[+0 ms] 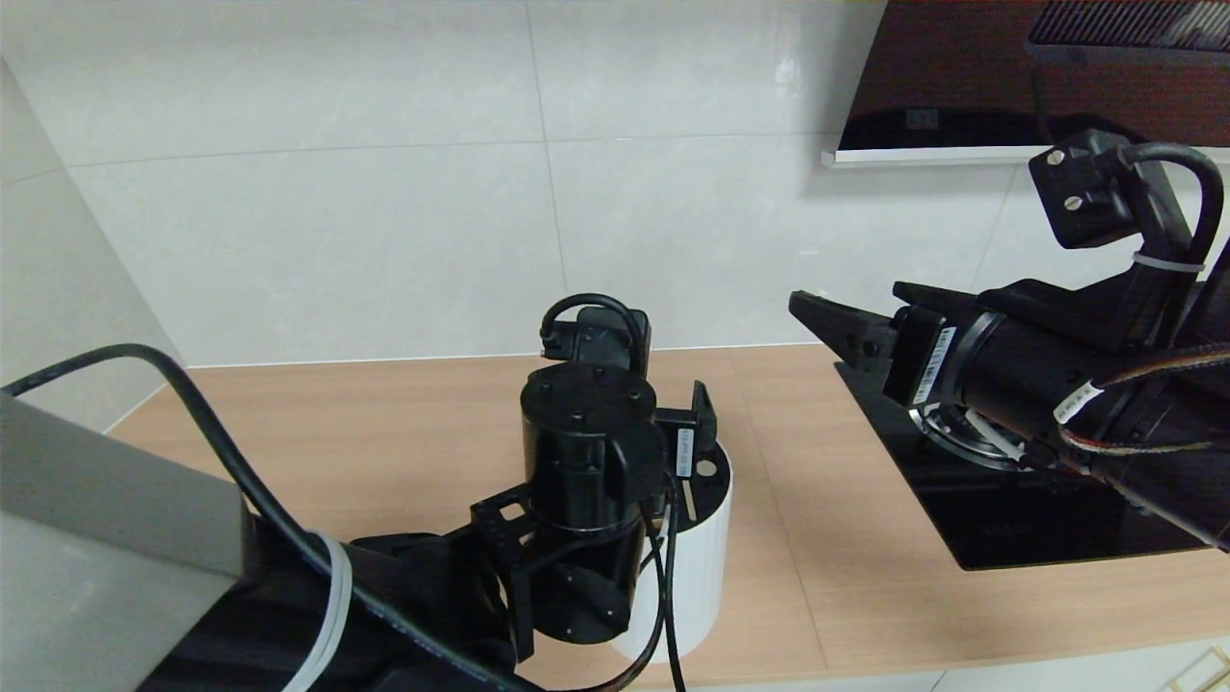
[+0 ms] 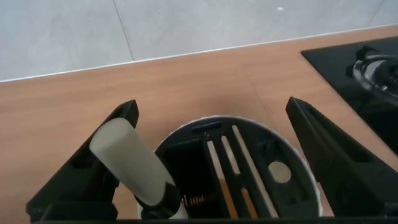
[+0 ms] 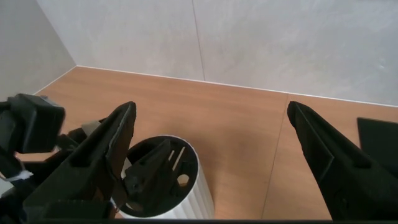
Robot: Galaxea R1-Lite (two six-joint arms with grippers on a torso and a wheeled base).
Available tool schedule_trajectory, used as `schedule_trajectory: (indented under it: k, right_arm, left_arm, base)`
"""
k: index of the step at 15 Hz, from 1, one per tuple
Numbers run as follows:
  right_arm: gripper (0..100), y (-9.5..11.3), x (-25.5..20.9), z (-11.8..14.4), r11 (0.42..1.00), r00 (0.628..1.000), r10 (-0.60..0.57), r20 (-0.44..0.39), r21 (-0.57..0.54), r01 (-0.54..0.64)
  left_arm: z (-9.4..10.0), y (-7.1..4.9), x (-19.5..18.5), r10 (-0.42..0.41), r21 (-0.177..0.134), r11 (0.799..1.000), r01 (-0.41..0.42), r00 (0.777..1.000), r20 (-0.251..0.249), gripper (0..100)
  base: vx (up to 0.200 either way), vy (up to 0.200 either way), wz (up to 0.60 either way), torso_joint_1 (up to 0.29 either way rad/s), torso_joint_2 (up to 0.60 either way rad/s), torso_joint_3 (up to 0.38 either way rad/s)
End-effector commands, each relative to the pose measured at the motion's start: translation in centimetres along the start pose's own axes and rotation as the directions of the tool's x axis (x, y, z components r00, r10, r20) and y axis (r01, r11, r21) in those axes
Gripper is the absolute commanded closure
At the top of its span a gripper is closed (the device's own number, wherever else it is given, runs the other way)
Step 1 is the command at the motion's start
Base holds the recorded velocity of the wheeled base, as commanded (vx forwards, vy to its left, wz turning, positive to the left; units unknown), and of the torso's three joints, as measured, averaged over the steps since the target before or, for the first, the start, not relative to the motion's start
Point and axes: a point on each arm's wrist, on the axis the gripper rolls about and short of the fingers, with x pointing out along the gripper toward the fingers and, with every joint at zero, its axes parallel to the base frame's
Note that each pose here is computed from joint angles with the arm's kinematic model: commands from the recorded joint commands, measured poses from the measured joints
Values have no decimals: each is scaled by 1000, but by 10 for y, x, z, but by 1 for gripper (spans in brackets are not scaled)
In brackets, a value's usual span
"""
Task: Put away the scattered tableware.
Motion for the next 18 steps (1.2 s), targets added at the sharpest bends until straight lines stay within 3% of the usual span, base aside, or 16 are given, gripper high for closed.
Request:
schedule_trajectory:
  k: [1,2,3,4,6,8,10,11,14,16,18]
  right_arm:
    - [0,0,-1,2,1000,1000,15,7,4,-15]
    - [0,-8,2,3,1000,1000,-6,10,5,6]
    - [0,-9,2,3,1000,1000,-11,11,4,11]
    - [0,-13,-1,6,1000,1000,-19,22,8,19]
    - [0,-24,-3,15,1000,998,-27,56,14,26]
    - [0,-37,-9,25,998,993,-62,99,14,61]
    - [0,-48,-57,39,996,980,-93,176,24,90]
    - [0,-53,-74,40,995,975,-104,197,25,101]
    - [0,-69,-149,16,985,960,-153,235,-43,168]
    - [0,-74,-194,1,974,948,-204,245,-46,222]
    - [0,-74,-244,-24,951,931,-288,222,-48,306]
  left_arm:
    - [29,13,-8,6,-61,998,-2,998,65,0]
    - [58,28,-17,-1,-116,993,16,992,127,0]
    - [63,32,-19,-3,-125,992,21,990,140,0]
    - [91,50,-33,-34,-170,983,71,976,213,0]
    - [124,76,-56,-64,-215,967,137,948,312,0]
    - [142,95,-74,-84,-231,956,182,923,376,0]
    - [156,139,-106,-97,-227,948,225,879,466,0]
    - [154,150,-115,-109,-222,946,238,874,473,0]
    - [114,195,-158,-76,-166,977,133,947,311,0]
    - [104,213,-196,-82,-142,983,121,964,253,0]
    - [83,230,-246,-157,-112,977,181,968,198,0]
  base:
    - [0,0,0,0,0,0]
    - [0,0,0,0,0,0]
    - [0,0,0,0,0,0]
    - [0,0,0,0,0,0]
    - [0,0,0,0,0,0]
    - [0,0,0,0,0,0]
    - [0,0,0,0,0,0]
    - [0,0,0,0,0,0]
    - [0,0,0,0,0,0]
    - [0,0,0,0,0,0]
    - [0,0,0,0,0,0]
